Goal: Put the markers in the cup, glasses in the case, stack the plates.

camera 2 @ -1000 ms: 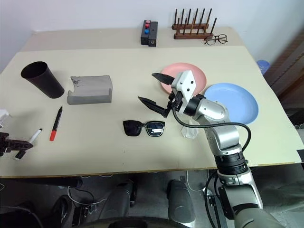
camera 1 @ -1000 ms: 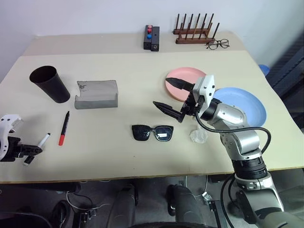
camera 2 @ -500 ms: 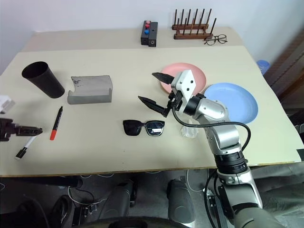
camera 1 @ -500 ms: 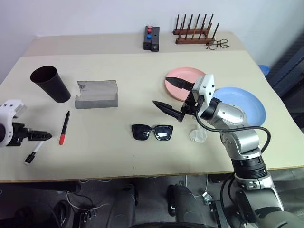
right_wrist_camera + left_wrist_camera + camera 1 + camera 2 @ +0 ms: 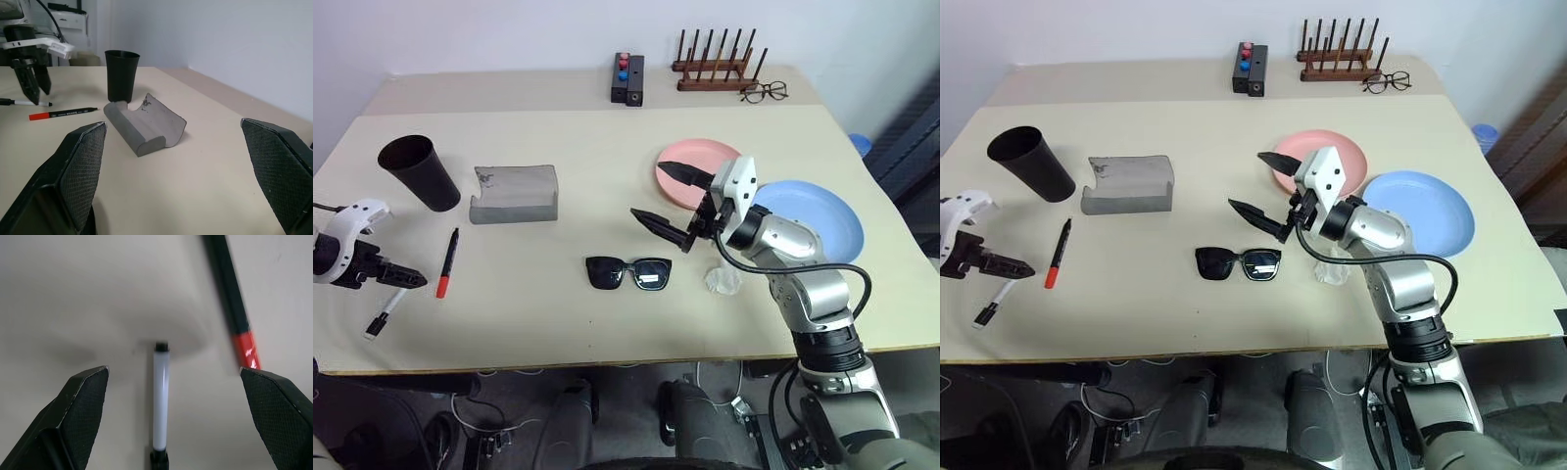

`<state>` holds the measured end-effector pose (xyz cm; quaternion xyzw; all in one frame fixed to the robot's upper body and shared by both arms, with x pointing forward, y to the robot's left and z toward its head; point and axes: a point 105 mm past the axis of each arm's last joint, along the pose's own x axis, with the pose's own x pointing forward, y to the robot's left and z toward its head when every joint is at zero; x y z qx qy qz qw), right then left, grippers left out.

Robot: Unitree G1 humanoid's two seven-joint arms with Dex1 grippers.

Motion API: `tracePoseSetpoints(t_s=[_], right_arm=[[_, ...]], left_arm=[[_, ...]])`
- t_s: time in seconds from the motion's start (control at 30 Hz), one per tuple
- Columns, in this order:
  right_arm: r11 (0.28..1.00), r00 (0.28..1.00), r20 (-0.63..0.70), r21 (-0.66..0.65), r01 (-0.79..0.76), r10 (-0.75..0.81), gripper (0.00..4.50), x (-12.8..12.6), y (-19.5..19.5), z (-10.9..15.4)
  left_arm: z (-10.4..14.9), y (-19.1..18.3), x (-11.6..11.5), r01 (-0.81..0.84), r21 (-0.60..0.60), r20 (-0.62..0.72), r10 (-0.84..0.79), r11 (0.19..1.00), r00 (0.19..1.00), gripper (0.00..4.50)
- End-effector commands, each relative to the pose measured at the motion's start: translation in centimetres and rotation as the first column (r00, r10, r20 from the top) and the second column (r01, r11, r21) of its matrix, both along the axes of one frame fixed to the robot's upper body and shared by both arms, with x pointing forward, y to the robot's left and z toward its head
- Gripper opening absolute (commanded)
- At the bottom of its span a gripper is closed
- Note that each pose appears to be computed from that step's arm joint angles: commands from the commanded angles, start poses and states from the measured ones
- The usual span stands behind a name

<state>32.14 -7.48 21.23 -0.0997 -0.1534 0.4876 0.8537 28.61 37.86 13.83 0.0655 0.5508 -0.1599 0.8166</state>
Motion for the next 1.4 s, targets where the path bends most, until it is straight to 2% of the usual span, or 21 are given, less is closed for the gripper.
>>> tracePoseSetpoints(t_s=[0.03, 0.27, 0.3, 0.37, 0.53, 0.57, 0.6, 0.8, 1.07, 1.23, 1.4], right_arm=[[1.000, 0.998, 0.058, 0.017, 0.003, -0.004, 4.50, -0.6, -0.3, 1.4], [1.000, 0.998, 0.059, 0.016, 0.003, -0.003, 4.50, -0.5, -0.2, 1.5], [1.000, 0.998, 0.060, 0.015, 0.003, -0.004, 4.50, -0.5, -0.2, 1.5], [1.000, 0.998, 0.061, 0.015, 0.004, -0.005, 4.50, -0.4, -0.2, 1.6], [1.000, 0.998, 0.064, 0.013, 0.008, -0.009, 4.50, -0.3, -0.2, 1.6], [1.000, 0.998, 0.065, 0.013, 0.009, -0.010, 4.50, -0.3, -0.3, 1.6], [1.000, 0.998, 0.064, 0.012, 0.010, -0.011, 4.50, -0.3, -0.3, 1.6], [1.000, 0.998, 0.060, 0.003, 0.009, -0.009, 4.50, -0.3, -0.4, 1.4], [0.993, 0.992, -0.024, -0.014, -0.121, 0.121, 4.50, -1.6, -0.5, 0.9], [0.967, 0.965, -0.045, 0.003, -0.257, 0.256, 4.50, -3.4, 0.0, 1.4], [0.956, 0.956, -0.025, 0.000, -0.293, 0.293, 4.50, -3.5, 0.0, 1.9]], left_arm=[[0.5, 0.4, -0.3, -0.004, 0.006, -0.010, 0.004, 1.000, 1.000, 4.45], [0.0, 0.4, 1.3, -0.027, 0.033, 0.047, 0.025, 0.999, 0.999, 4.45], [-0.1, 0.3, 1.3, -0.027, 0.029, 0.043, 0.026, 0.999, 0.999, 3.91], [-0.5, 0.1, 1.1, -0.020, 0.018, 0.019, 0.019, 1.000, 1.000, 3.14], [-1.7, -0.3, 0.2, -0.002, -0.001, -0.041, 0.002, 1.000, 0.999, 0.59], [-1.8, -0.4, 0.1, -0.005, -0.007, -0.047, 0.004, 1.000, 0.999, 0.16], [-1.8, -0.4, 0.1, -0.003, -0.010, -0.050, 0.002, 1.000, 0.999, 0.03], [-1.2, 0.1, 0.5, -0.026, 0.010, -0.003, 0.026, 1.000, 1.000, 0.03], [2.4, 0.4, 0.7, -0.049, -0.013, 0.130, 0.050, 0.999, 0.990, 0.03], [5.1, 0.4, 1.0, -0.062, -0.008, 0.237, 0.062, 0.998, 0.970, 0.03], [7.6, -0.6, 1.6, -0.055, -0.033, 0.336, 0.062, 0.998, 0.940, 0.03]])
